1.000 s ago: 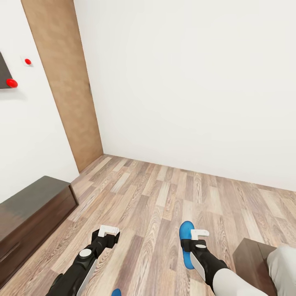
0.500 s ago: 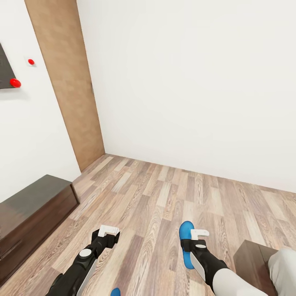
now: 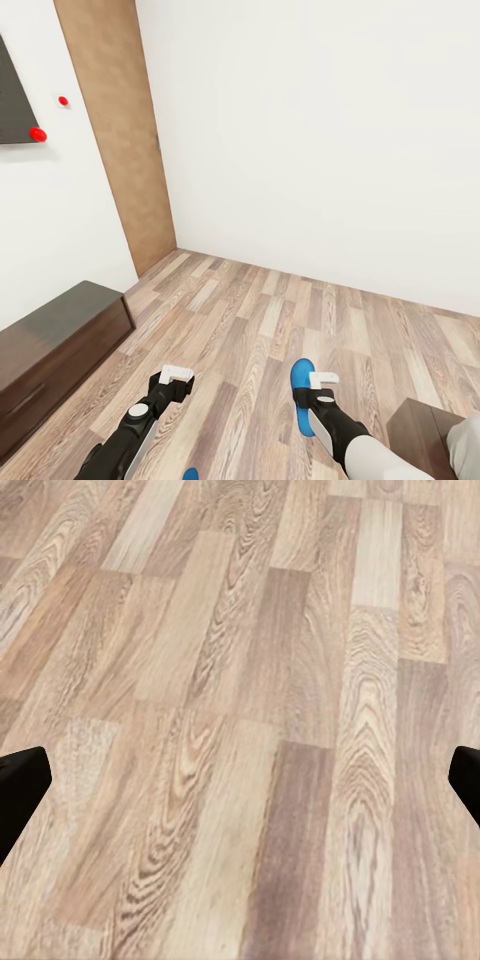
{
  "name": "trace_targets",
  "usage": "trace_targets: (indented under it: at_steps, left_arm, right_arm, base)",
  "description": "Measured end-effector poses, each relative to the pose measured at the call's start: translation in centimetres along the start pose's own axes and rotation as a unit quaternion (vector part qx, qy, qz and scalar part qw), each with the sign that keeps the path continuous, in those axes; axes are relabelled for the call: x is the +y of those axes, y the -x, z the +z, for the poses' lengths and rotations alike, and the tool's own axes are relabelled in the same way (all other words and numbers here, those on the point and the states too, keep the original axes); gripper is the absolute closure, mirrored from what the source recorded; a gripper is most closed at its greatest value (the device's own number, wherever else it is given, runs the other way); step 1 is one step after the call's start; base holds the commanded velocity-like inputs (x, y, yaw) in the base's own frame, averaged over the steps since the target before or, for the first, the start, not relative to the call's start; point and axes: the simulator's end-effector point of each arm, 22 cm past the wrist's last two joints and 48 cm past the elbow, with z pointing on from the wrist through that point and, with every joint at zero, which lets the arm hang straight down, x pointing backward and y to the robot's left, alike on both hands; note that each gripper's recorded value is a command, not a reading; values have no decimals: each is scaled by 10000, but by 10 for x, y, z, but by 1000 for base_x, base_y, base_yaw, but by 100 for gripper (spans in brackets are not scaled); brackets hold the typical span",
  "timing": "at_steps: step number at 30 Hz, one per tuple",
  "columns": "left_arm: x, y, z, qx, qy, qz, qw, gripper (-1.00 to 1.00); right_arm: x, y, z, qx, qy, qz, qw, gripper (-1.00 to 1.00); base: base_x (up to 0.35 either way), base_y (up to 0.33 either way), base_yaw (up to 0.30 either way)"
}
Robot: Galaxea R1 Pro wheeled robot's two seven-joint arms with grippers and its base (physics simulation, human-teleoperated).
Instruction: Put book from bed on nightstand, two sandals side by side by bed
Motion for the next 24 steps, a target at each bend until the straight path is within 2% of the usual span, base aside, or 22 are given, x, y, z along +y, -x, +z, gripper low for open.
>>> trace_targets:
  at_steps: [24]
  left_arm:
    - [0, -1, 0, 12, -1, 0, 10000, -100]
  right_arm:
    - [1, 0, 0, -5, 8, -5, 10000, 100]
  base:
    - [1, -7, 57]
